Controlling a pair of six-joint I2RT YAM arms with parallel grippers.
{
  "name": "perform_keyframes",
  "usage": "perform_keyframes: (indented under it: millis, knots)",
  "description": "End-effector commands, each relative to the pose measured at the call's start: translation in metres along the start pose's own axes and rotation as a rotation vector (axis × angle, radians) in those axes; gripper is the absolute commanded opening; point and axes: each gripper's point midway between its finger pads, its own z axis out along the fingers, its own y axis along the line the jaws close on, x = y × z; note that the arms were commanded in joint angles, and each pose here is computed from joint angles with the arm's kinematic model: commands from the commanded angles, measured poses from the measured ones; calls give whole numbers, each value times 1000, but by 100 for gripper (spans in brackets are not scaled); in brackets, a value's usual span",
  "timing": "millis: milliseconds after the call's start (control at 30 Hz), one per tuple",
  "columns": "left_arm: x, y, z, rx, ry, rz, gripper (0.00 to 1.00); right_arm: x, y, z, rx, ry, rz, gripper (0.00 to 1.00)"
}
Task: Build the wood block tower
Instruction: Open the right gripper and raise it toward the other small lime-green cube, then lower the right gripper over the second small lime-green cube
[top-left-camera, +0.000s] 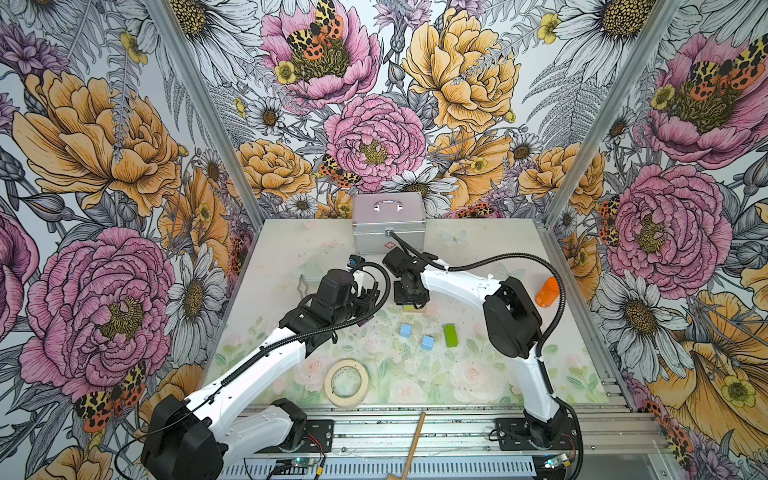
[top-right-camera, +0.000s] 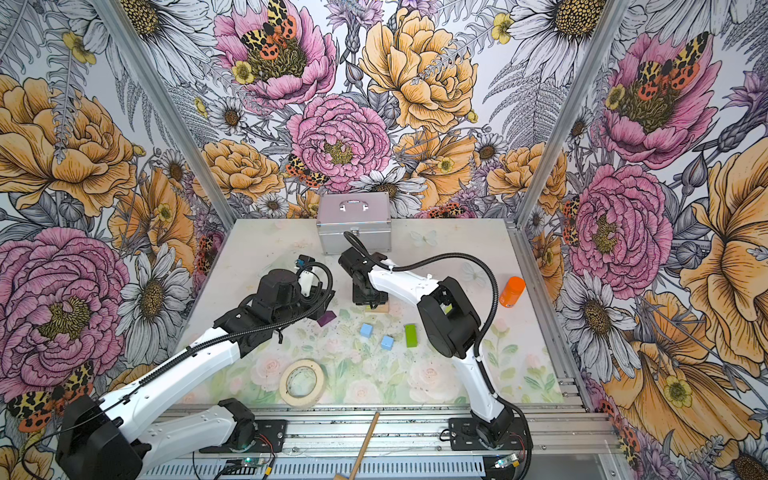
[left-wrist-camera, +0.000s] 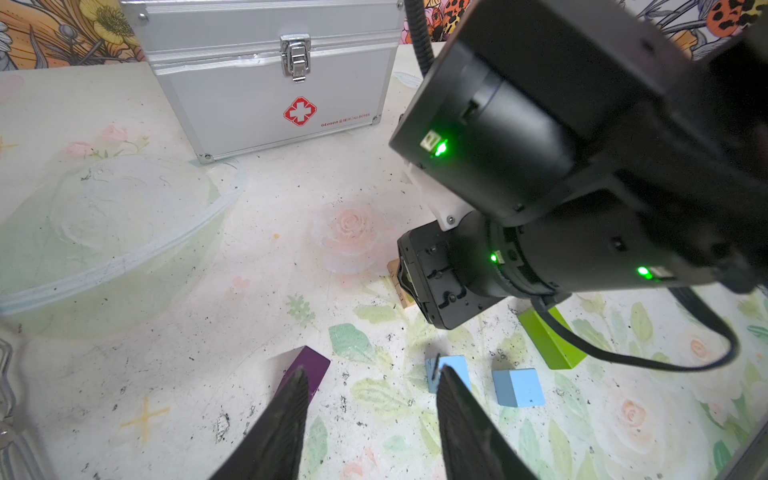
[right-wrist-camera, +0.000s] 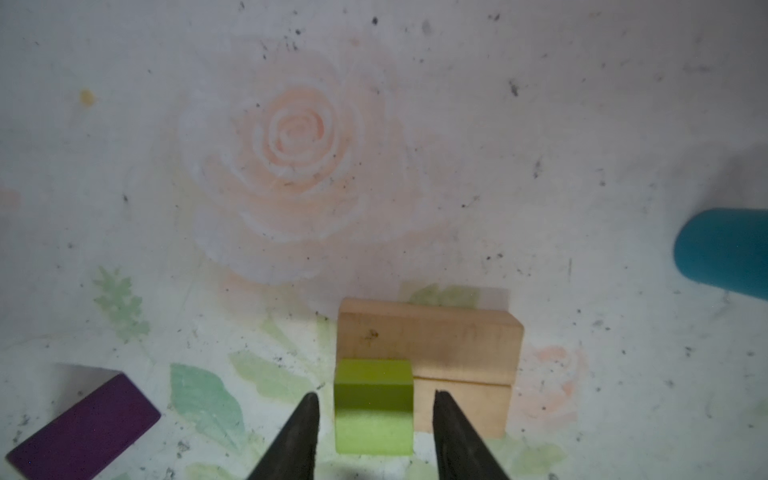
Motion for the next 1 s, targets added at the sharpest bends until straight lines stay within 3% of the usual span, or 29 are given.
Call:
perform_keyframes:
  millis: [0, 167, 367, 433, 700, 967]
  knots:
    - [-4, -2, -2, 4, -30, -3, 52, -32, 1, -56, -54, -141, 29, 47]
    - [-2, -2, 1, 8, -19, -2, 52, -39, -20, -93, -57, -213, 50, 44]
    - [1, -3, 7, 16, 3, -6, 50, -35, -67, -120, -24, -257, 82, 26]
    - [2, -3, 8, 16, 7, -6, 50, -30, -94, -124, -3, -257, 116, 24]
    - [6, -2, 16, 20, 34, -15, 50, 19, -220, -108, 168, -195, 348, 32]
    - [7, -1, 18, 21, 43, -21, 50, 38, -247, -57, 187, -100, 435, 42]
